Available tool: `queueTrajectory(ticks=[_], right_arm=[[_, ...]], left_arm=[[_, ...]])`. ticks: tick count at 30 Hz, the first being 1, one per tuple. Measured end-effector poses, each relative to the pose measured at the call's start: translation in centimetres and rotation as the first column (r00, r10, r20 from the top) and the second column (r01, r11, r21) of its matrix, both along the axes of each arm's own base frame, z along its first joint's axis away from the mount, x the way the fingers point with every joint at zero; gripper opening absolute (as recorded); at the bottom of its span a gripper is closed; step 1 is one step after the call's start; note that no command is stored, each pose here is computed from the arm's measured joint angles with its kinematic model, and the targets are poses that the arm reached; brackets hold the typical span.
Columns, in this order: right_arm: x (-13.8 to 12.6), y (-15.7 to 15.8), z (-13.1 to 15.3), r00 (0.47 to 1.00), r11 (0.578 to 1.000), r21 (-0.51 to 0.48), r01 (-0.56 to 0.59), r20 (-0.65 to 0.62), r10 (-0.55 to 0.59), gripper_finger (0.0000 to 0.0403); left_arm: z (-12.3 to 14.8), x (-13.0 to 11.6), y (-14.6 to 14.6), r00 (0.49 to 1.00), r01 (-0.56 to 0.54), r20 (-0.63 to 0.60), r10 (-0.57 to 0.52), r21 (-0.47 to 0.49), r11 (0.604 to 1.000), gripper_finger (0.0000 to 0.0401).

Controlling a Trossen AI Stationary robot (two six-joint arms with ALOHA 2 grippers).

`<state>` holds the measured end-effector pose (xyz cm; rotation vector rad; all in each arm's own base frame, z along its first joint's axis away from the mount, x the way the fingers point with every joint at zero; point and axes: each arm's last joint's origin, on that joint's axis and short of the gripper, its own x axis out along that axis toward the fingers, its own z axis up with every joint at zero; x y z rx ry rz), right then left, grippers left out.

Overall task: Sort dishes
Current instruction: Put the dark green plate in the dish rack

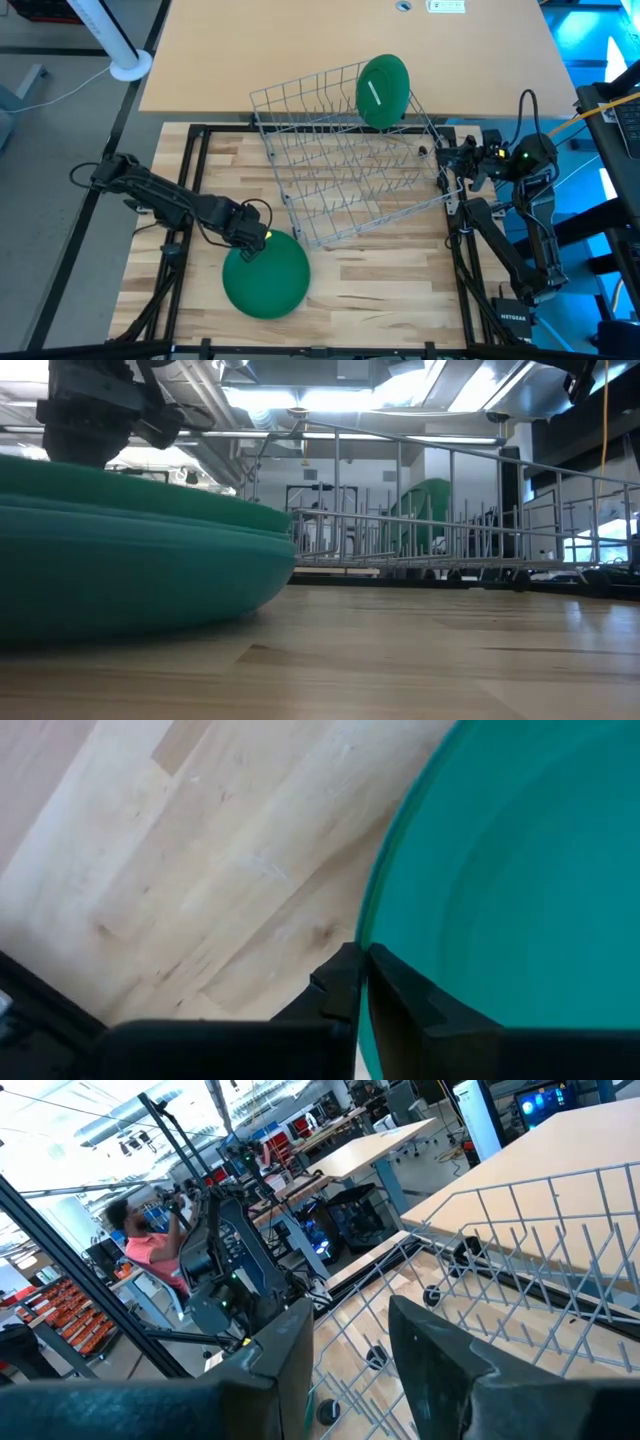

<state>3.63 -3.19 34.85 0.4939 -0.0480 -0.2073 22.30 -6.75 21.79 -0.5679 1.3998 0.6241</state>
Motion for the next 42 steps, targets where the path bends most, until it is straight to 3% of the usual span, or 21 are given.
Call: queueTrajectory(ticks=[15, 24, 28, 37, 42], right_arm=[[0.0, 0.0, -0.1, 1.0, 1.0, 0.016, -0.002, -0.005, 0.002, 0.0138], [0.0, 0.0, -0.1, 1.0, 1.0, 0.016, 0.001, -0.005, -0.001, 0.0138], [0.0, 0.0, -0.1, 1.0, 1.0, 0.016, 0.001, -0.005, -0.001, 0.0138], [0.0, 0.0, -0.1, 1.0, 1.0, 0.017, 0.001, -0.005, -0.001, 0.0138], [0.0, 0.0, -0.1, 1.0, 1.0, 0.016, 0.001, -0.005, -0.001, 0.0138]], left_arm=[[-1.2, 0.1, 0.0, 0.999, 0.018, 0.035, -0.017, -0.012, 1.0, 0.0009], [-1.2, 0.3, -0.1, 0.998, 0.027, 0.054, -0.026, -0.017, 0.999, 0.0082], [-1.2, 0.3, -0.1, 0.998, 0.027, 0.054, -0.026, -0.016, 0.999, 0.0096], [-2.6, 0.3, 0.0, 0.996, 0.0, 0.088, 0.003, -0.042, 0.999, 0.0096], [-2.5, 0.0, 0.0, 0.997, -0.02, 0.075, 0.023, -0.046, 0.999, 0.0077]])
